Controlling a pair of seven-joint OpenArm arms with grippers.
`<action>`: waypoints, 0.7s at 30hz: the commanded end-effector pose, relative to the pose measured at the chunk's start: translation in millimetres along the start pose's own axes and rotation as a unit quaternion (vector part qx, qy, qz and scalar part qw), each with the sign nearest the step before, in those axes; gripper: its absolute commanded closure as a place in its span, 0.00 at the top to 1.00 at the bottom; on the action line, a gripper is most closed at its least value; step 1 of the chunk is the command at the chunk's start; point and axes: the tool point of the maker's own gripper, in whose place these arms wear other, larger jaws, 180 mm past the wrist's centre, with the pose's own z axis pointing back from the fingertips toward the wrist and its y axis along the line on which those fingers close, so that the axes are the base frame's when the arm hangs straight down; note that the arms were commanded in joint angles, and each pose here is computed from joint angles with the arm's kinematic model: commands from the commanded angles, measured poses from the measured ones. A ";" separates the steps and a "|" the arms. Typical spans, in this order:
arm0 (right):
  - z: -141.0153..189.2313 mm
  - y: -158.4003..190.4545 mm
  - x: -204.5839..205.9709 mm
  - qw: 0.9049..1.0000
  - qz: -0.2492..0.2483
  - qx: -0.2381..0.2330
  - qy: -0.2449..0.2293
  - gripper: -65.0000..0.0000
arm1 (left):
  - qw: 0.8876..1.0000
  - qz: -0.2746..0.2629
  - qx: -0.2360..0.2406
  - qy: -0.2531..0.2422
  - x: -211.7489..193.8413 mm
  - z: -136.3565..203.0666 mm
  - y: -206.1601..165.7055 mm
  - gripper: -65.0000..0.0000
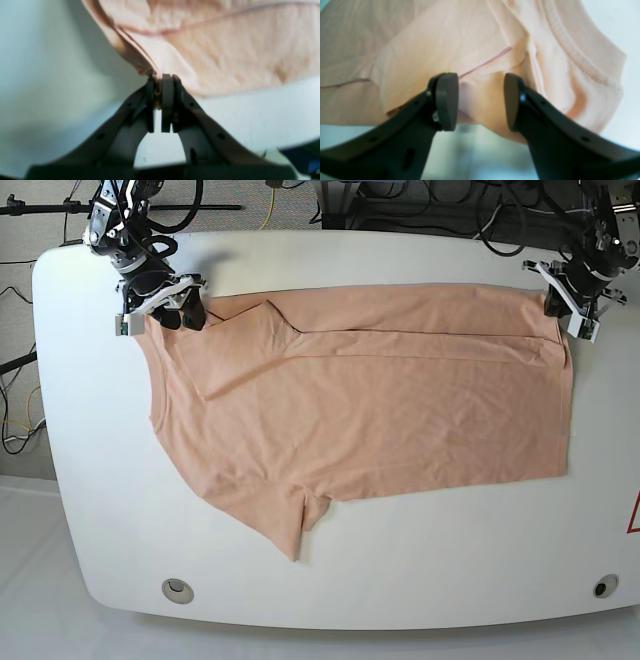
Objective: Fold the T-shirt properly
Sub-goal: 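Hold the edge with both grippers and shift it to straighten the fold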
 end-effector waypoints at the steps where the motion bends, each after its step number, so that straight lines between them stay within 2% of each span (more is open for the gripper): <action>1: 4.4 -1.5 -6.2 1.000 0.012 -0.006 0.019 0.45 | 1.000 -0.007 0.003 -0.013 9.3 2.9 4.0 0.01; 21: 14.3 10.2 31.1 0.999 0.047 -0.001 -0.025 0.45 | 1.000 0.000 0.019 -0.017 10.2 7.3 15.5 0.00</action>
